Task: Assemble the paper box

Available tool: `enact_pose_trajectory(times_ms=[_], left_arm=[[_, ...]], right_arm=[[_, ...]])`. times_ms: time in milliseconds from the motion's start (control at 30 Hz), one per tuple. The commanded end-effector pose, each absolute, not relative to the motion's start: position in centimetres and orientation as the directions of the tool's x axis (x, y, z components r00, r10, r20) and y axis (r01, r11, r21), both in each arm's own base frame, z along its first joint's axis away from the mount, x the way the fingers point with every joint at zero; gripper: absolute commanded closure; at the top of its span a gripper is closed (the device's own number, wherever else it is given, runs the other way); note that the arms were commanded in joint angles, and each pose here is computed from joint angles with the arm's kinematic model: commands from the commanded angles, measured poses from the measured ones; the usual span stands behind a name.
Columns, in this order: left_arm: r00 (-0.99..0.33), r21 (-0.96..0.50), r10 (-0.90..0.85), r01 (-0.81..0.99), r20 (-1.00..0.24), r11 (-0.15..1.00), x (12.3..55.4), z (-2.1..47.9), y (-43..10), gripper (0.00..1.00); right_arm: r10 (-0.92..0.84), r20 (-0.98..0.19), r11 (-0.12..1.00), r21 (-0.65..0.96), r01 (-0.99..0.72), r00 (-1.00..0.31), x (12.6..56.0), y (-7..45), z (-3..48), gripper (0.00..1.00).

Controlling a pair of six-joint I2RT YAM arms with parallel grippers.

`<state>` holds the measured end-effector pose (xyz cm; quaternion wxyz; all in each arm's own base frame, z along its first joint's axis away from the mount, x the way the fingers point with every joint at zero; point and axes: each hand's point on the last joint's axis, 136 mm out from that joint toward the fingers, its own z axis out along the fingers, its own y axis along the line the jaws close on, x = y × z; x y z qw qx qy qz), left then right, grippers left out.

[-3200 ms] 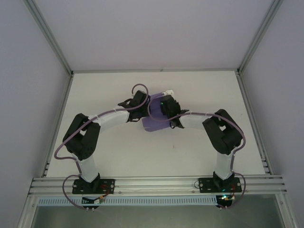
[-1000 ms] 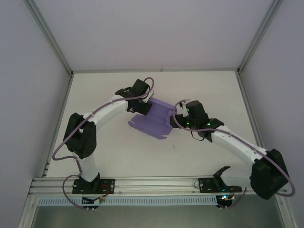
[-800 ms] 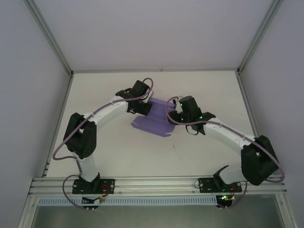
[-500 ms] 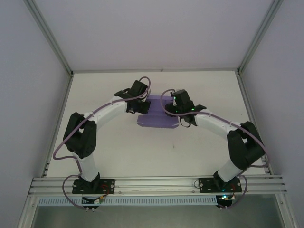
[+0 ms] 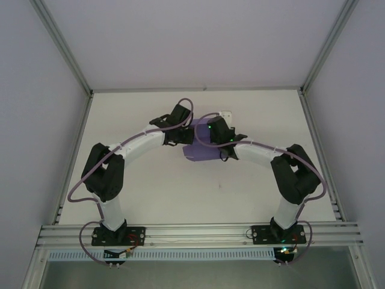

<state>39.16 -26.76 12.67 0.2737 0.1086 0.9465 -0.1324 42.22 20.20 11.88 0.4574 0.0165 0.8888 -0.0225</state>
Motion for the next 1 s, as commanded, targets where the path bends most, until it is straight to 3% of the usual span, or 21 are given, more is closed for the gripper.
enact_pose_trajectory(times_ms=[0,200,367,433,600,767,833,967], left_arm=[[-0.829,-0.261,0.071,0.254,-0.555,0.931,38.8,14.2,-27.7,1.00],[-0.848,-0.303,0.016,0.207,-0.529,0.930,38.4,14.3,-27.8,1.00],[-0.860,-0.330,0.007,0.203,-0.510,0.922,38.5,13.7,-28.5,1.00],[-0.859,-0.325,0.007,0.201,-0.512,0.924,38.6,13.6,-28.5,1.00],[-0.854,-0.312,0.017,0.208,-0.519,0.927,38.8,13.6,-28.4,1.00],[-0.847,-0.302,0.024,0.215,-0.532,0.929,38.8,13.6,-28.2,1.00],[-0.844,-0.292,0.024,0.212,-0.536,0.933,38.9,13.6,-27.9,1.00],[-0.843,-0.295,0.026,0.217,-0.537,0.930,39.0,13.8,-28.1,1.00]], right_arm=[[0.048,-0.863,0.932,-0.143,0.334,-0.503,43.1,14.8,12.7,1.00],[0.039,-0.851,0.857,-0.241,0.455,-0.524,43.5,13.0,12.7,1.00],[0.047,-0.860,0.918,-0.163,0.360,-0.508,44.4,15.0,12.6,0.98],[0.034,-0.872,0.948,-0.126,0.291,-0.489,44.5,15.9,13.1,0.85],[0.026,-0.901,1.000,0.028,0.003,-0.433,43.5,19.3,14.5,0.68],[-0.038,-0.895,0.974,0.066,-0.216,-0.445,40.9,21.5,15.7,0.53],[-0.078,-0.882,0.945,0.084,-0.317,-0.465,39.6,22.7,15.9,0.41],[-0.075,-0.871,0.908,0.142,-0.394,-0.485,37.6,23.5,16.6,0.27]])
